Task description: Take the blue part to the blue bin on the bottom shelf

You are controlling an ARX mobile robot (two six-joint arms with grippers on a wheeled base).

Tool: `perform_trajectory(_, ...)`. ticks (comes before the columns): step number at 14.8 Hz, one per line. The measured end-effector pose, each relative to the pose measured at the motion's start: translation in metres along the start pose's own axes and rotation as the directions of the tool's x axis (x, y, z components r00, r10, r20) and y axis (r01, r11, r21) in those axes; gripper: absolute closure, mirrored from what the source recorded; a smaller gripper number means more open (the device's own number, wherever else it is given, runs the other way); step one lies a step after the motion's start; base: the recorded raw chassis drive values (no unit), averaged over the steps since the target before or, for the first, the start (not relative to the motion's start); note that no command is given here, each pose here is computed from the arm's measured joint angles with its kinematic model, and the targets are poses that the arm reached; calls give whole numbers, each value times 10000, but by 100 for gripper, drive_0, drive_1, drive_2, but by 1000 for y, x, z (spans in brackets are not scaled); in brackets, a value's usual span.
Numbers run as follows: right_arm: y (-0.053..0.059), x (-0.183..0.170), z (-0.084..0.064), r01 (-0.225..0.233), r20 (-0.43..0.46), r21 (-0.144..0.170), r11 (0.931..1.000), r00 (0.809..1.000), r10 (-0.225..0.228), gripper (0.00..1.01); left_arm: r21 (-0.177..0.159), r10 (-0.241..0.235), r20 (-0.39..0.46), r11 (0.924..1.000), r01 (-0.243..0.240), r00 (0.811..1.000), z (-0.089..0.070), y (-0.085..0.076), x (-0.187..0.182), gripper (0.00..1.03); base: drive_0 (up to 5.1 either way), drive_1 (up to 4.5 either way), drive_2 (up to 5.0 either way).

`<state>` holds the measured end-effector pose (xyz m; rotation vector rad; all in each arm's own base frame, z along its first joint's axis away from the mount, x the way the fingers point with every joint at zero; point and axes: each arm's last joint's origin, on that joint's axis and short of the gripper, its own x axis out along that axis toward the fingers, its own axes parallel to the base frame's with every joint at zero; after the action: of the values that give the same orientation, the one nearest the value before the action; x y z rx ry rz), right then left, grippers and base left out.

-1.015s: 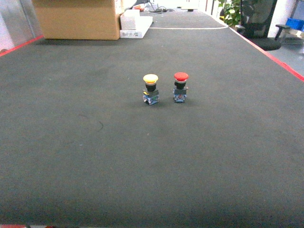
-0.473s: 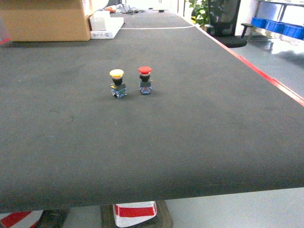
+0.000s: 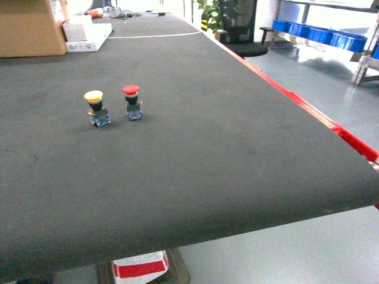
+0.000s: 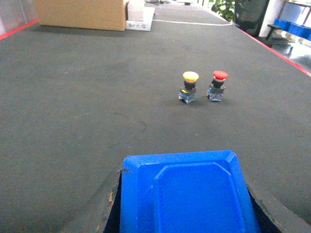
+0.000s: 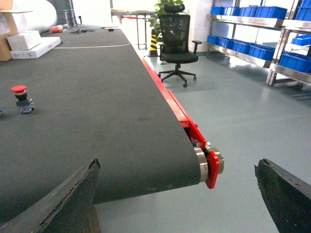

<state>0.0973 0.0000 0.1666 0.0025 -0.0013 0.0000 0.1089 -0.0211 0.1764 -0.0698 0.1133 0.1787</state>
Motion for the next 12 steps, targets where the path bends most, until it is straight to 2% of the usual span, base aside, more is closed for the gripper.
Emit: perform_trajectory(12,0,0,0,-4,0,0,10000,10000,4,3,2,-3,-4,10000,3,10000,0,0,0,59,-162,-162,-162)
